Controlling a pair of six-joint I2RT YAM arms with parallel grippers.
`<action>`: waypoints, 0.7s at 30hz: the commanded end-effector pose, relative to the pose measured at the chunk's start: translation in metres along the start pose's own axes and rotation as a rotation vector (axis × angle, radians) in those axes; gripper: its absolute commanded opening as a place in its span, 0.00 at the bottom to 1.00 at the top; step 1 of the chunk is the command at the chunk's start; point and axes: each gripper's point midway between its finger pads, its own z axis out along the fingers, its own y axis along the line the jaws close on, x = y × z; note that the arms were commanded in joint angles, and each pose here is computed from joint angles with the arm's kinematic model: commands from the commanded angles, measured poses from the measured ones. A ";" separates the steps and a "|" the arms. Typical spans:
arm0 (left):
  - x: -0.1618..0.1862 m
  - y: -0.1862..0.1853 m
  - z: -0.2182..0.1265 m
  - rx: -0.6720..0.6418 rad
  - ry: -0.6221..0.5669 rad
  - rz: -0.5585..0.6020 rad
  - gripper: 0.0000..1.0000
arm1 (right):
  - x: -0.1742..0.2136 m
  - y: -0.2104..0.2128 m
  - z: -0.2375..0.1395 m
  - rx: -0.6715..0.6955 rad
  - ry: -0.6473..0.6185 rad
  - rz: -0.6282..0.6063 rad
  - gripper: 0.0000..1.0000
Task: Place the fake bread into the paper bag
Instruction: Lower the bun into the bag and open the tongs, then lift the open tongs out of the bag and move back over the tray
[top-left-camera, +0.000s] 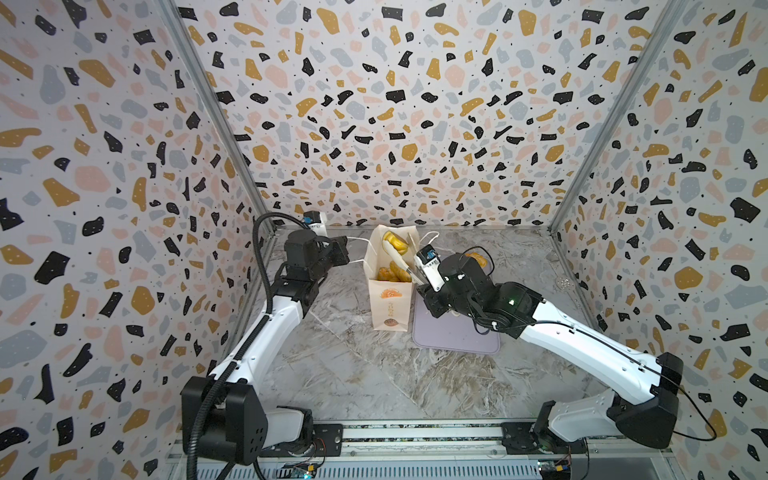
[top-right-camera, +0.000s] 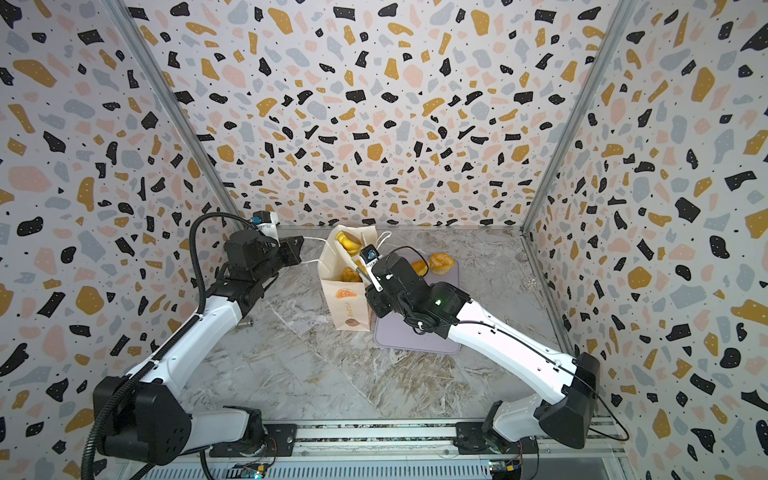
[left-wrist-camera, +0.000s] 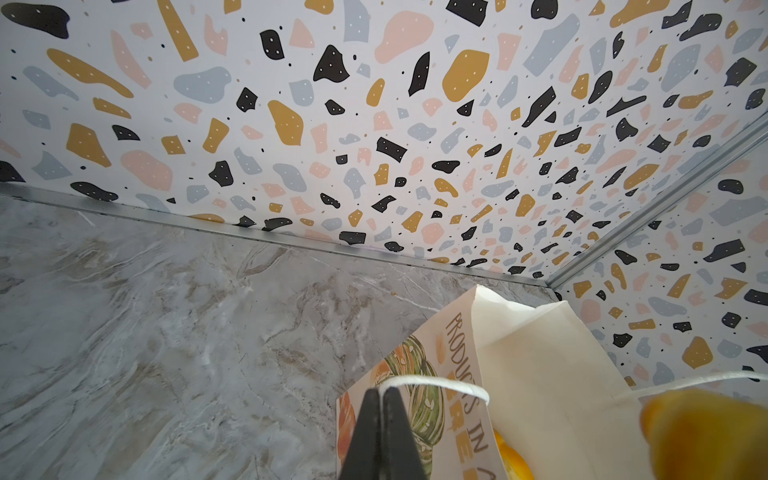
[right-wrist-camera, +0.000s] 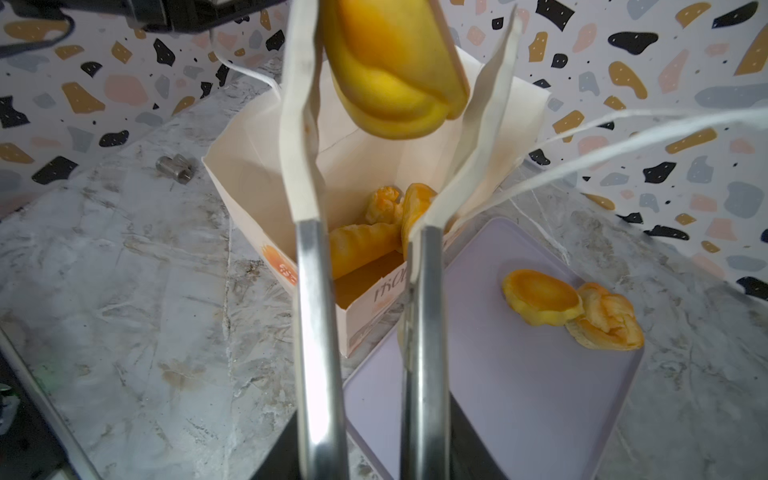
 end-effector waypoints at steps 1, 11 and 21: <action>-0.015 -0.011 -0.007 0.030 -0.042 0.027 0.00 | -0.026 -0.006 -0.015 0.027 -0.074 0.025 0.44; -0.015 -0.011 -0.007 0.029 -0.043 0.028 0.00 | -0.029 -0.009 -0.021 0.037 -0.099 0.045 0.51; -0.016 -0.012 -0.008 0.034 -0.043 0.025 0.00 | -0.042 -0.010 -0.045 0.000 -0.206 0.089 0.54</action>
